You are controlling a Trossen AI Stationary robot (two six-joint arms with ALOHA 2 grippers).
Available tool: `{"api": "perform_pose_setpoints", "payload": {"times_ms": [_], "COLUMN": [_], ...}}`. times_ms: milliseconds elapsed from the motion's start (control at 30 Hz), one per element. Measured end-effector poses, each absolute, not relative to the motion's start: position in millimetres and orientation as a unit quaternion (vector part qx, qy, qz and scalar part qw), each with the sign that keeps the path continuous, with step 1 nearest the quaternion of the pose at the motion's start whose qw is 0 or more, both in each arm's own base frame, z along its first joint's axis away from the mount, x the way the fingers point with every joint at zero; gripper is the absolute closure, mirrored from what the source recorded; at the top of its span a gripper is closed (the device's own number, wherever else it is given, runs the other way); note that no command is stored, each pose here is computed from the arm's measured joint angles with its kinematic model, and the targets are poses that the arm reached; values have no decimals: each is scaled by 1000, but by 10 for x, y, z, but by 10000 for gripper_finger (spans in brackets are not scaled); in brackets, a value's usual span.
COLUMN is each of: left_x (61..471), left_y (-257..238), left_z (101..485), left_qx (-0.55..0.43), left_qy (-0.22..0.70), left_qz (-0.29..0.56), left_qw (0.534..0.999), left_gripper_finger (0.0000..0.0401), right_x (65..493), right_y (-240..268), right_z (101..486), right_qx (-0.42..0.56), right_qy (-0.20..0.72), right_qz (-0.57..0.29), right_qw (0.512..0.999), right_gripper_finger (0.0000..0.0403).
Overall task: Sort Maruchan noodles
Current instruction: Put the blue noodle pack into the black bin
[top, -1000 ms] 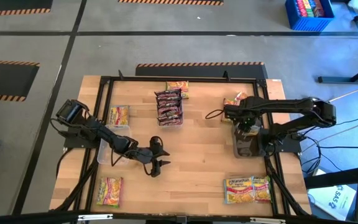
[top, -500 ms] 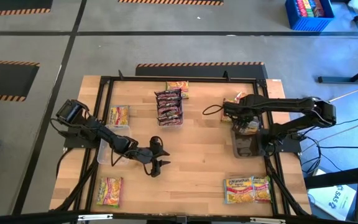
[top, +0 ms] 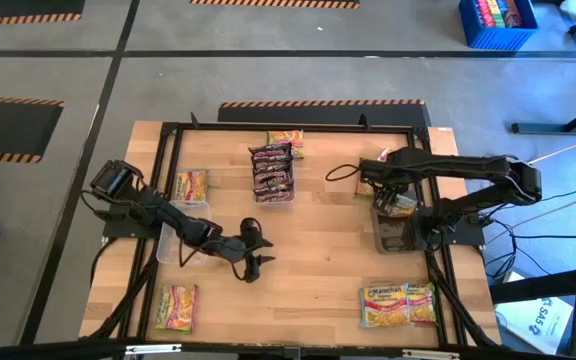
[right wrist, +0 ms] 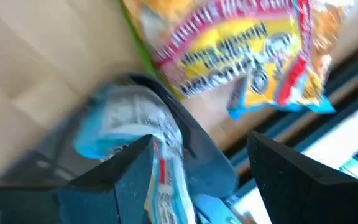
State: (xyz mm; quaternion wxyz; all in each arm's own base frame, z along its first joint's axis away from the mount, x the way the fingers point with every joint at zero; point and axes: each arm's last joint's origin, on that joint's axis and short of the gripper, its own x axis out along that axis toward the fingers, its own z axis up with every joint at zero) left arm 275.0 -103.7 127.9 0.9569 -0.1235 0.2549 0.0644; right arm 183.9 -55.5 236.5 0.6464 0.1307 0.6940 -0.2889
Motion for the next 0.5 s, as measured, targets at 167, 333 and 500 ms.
{"api": "perform_pose_setpoints", "payload": {"times_ms": [167,333,500], "left_x": [2754,2761,2761], "left_y": [-1038,-1041,-1041], "left_z": [1285,1298,1297], "left_qx": [-120,-93,-92], "left_qy": [252,247,247], "left_qz": [61,53,53], "left_qw": [958,963,963], "left_gripper_finger": [172,155,155], "right_x": [2000,2128,2044], "right_y": [-412,-217,-178], "right_z": [2432,2444,2446], "right_qx": [138,102,37], "right_qy": [654,620,640], "right_qz": [-259,-231,-271], "right_qw": [697,743,718], "right_gripper_finger": [166,166,166]}}
